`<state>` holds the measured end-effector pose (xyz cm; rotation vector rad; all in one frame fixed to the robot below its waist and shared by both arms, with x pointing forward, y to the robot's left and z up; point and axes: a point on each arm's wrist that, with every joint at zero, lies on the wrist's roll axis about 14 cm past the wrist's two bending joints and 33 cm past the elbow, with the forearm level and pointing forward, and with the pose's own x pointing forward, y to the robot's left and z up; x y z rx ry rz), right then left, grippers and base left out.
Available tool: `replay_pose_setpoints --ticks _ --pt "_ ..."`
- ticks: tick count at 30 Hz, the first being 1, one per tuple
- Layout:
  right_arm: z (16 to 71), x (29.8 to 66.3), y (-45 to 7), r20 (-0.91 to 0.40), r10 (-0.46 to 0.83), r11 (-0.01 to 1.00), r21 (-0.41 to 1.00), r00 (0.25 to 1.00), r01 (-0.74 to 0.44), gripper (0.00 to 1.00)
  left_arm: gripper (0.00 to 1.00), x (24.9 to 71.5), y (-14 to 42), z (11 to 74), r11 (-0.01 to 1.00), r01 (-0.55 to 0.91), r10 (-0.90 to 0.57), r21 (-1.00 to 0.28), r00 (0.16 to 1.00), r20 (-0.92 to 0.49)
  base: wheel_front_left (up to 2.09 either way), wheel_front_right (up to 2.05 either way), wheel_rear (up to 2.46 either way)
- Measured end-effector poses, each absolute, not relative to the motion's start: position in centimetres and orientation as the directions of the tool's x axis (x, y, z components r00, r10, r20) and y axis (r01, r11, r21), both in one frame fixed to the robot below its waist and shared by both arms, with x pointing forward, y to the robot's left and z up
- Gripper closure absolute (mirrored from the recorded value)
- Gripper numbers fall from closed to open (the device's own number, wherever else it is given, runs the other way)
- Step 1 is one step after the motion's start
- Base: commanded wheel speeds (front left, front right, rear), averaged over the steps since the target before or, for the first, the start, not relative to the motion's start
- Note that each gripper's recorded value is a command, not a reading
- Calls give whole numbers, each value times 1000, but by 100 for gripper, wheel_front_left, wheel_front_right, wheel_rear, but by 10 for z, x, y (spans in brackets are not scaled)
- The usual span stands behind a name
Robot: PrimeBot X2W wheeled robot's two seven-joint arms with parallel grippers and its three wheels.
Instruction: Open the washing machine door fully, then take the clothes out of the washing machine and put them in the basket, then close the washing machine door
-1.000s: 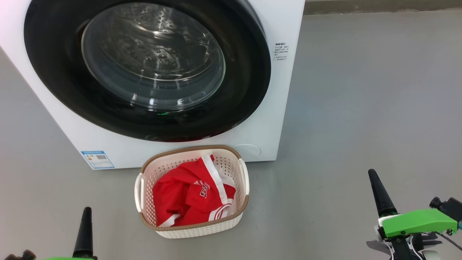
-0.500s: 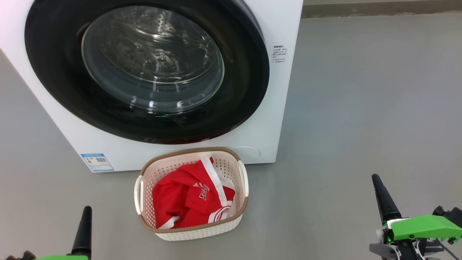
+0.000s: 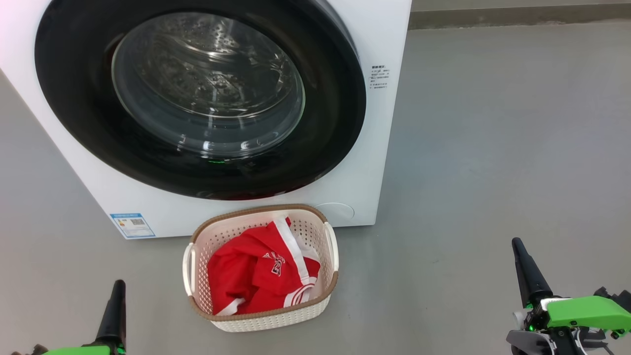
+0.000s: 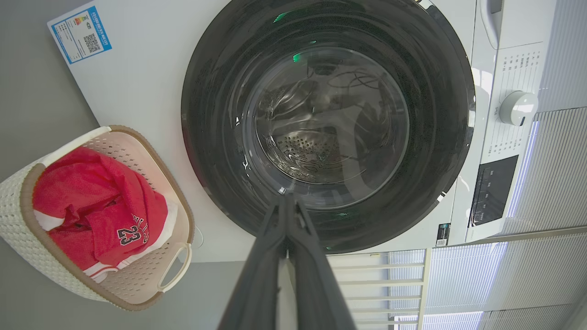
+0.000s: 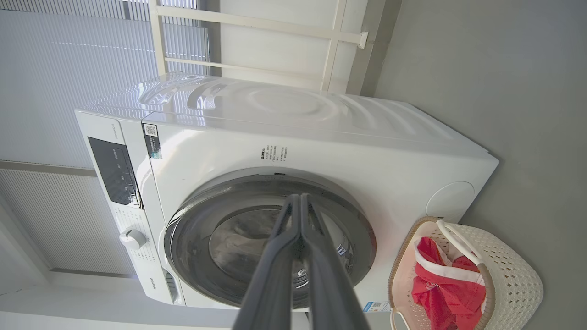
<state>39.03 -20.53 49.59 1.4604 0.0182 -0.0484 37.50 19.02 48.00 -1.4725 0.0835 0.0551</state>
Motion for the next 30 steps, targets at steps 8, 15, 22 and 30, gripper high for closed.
replay_pose_setpoints --ticks 8,15,22,30 --pt "493 384 -206 -46 -21 10 999 999 46 100 100 376 188 481 3 -82 -25 -997 996 -82 0 0 0" --pt "493 384 -207 -45 -23 -2 999 999 45 100 100 378 187 484 -6 -73 -27 -997 997 -73 0 0 0" --pt "493 384 -208 -44 -27 -2 999 999 44 100 100 378 187 484 -7 -74 -27 -997 997 -73 0 0 0" --pt "493 384 -209 -47 -30 -4 999 998 46 100 100 378 187 484 -9 -74 -26 -997 997 -73 0 0 0"
